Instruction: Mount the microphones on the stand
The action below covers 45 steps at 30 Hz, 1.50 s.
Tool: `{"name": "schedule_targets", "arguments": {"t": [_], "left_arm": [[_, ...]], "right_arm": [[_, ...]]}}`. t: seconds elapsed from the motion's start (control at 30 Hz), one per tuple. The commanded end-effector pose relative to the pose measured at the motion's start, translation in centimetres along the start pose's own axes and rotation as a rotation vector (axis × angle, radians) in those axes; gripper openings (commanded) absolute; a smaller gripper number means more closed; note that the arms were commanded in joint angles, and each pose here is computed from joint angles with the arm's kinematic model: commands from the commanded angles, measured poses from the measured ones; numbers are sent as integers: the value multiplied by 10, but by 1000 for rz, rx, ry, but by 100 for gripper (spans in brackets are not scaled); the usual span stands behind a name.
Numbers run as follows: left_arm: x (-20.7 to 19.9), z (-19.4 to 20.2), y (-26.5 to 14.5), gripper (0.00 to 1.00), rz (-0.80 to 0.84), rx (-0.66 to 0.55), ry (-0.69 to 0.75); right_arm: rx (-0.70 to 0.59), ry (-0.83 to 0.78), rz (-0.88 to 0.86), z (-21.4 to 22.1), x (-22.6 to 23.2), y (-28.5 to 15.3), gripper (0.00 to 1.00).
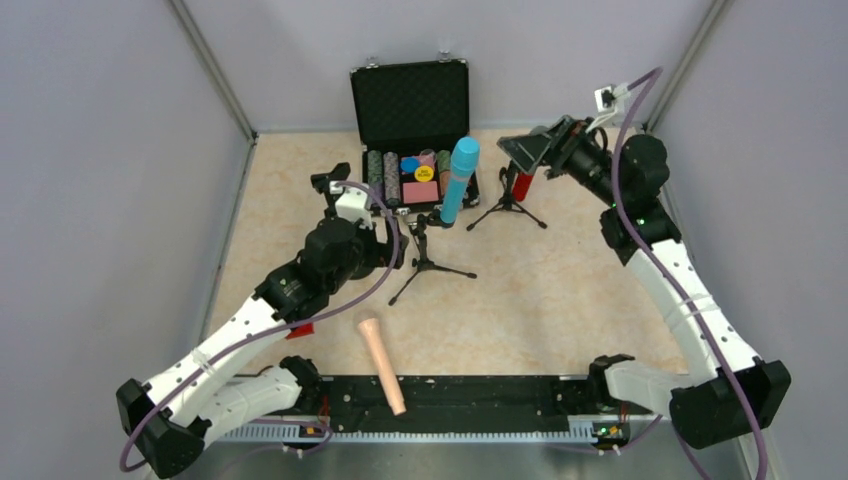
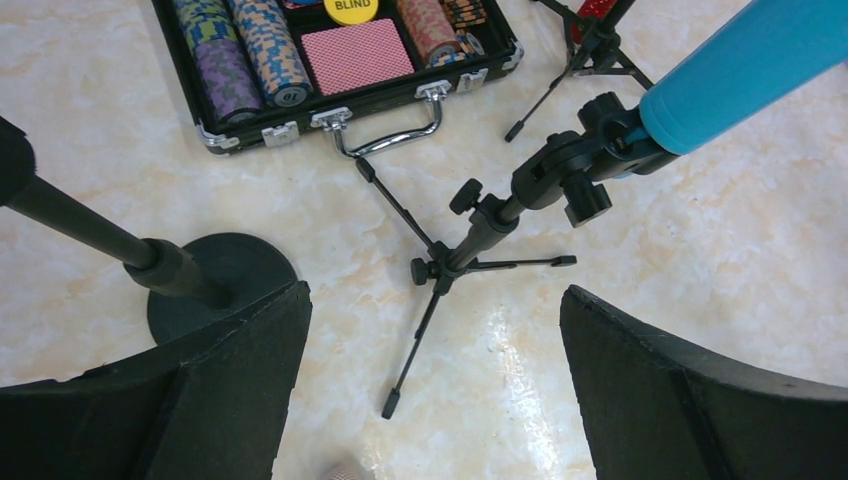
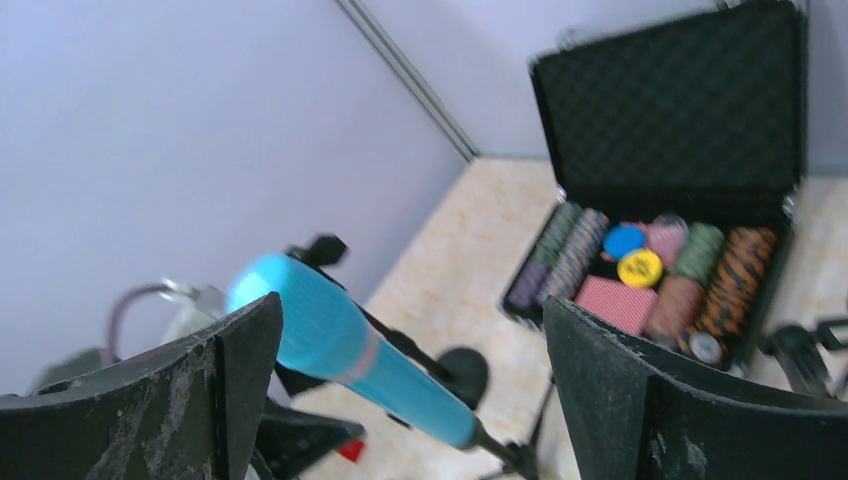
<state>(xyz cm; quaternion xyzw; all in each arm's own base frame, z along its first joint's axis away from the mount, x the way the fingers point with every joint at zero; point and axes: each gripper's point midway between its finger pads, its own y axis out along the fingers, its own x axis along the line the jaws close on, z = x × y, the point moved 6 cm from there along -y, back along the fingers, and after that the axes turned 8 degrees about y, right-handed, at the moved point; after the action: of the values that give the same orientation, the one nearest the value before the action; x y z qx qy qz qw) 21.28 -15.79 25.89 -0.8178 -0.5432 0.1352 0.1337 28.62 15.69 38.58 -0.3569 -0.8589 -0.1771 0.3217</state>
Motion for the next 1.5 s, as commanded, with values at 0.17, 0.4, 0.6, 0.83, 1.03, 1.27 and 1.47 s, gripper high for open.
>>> {"name": "schedule_targets", "arguments": {"t": [0.17, 0.4, 0.6, 0.83, 1.03, 1.27, 1.47], "left_arm": [[-17, -11, 1, 99, 124, -91, -114], [-23, -13, 3, 99, 158, -103, -131], [-23, -11, 0, 99, 168, -100, -145], [-22, -2, -3, 98, 173, -104, -164], [-15, -1, -6, 99, 133, -113, -137], [-11, 8, -1, 99, 86, -46, -127], [-3, -6, -7, 99, 25, -57, -87]], "right_arm": [[-52, 183, -170, -34, 65, 26, 99], [-54, 192, -209, -38, 81, 37, 99], [-80, 199, -261, -50, 89, 47, 99], [22, 294, -402, -39, 99, 58, 99], [34, 248, -363, -31, 108, 52, 99], [47, 189, -279, -4, 78, 47, 99], [136, 115, -228, 40, 40, 38, 99]]}}
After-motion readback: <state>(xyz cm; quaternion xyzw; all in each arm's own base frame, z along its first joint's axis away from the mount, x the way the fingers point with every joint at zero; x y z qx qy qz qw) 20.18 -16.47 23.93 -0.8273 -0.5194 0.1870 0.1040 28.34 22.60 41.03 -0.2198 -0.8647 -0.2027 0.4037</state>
